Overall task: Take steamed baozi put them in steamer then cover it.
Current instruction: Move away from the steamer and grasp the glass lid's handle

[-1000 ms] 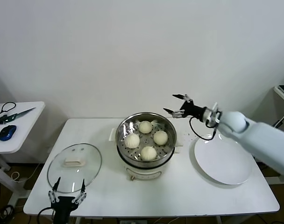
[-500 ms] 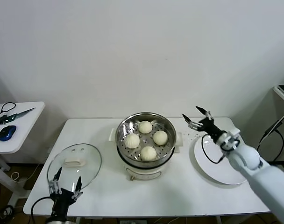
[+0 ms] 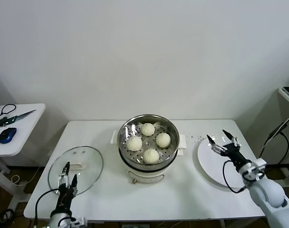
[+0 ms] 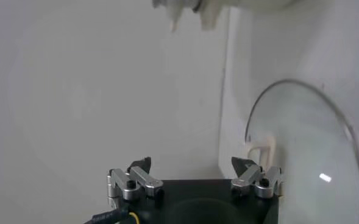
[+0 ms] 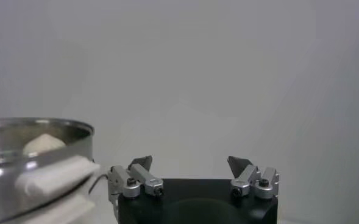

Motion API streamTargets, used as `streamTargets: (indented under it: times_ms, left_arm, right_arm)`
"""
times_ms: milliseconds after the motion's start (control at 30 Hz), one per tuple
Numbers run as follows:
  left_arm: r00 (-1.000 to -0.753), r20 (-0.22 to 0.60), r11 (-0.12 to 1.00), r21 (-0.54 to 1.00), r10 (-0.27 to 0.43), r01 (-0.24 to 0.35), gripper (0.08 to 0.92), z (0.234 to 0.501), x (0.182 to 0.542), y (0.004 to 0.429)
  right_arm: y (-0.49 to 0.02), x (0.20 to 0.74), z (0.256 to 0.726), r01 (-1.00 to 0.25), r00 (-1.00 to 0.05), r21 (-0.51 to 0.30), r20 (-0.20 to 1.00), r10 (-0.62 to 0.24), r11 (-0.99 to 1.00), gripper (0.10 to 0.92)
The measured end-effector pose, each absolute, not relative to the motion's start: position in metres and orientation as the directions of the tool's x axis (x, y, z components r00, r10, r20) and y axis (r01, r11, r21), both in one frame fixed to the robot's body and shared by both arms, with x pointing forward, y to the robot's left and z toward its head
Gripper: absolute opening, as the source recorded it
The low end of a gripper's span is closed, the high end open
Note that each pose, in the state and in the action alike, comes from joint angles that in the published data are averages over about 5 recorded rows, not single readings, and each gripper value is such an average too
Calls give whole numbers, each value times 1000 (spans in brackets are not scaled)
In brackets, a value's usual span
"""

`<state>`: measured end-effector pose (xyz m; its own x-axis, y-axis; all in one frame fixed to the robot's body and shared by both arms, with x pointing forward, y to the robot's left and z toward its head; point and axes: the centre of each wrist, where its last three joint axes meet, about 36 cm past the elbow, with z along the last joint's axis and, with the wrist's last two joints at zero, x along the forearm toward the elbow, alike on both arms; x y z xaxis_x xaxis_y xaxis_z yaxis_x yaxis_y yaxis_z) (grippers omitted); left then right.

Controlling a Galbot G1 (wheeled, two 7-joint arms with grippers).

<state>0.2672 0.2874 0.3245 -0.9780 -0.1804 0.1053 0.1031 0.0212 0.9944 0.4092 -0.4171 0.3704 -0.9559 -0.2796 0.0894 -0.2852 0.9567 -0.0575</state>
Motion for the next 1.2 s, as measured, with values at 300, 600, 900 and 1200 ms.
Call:
streamTargets:
  times_ms: [300,600,900,1200]
  left_arm:
    - [-980,100,-113,986,-172,121,823,291,301,306]
    - [-979,109,-158,978,-174,137,823,269,327,321]
    - [-978,101,-177,975,-181,133,823,260,352,335]
    - [-980,89,-167,979,-177,119,823,255,373,341]
  right_arm:
    - [-429,385,358,-255,-961,-69,127,-245,965,823]
    - [-436,372,350,-240,-963,-80,149,-227,967,823]
    - [-440,365,342,-235,-963,-89,159,-219,968,823]
    - [-440,363,334,-236,-962,-100,165,-218,967,823]
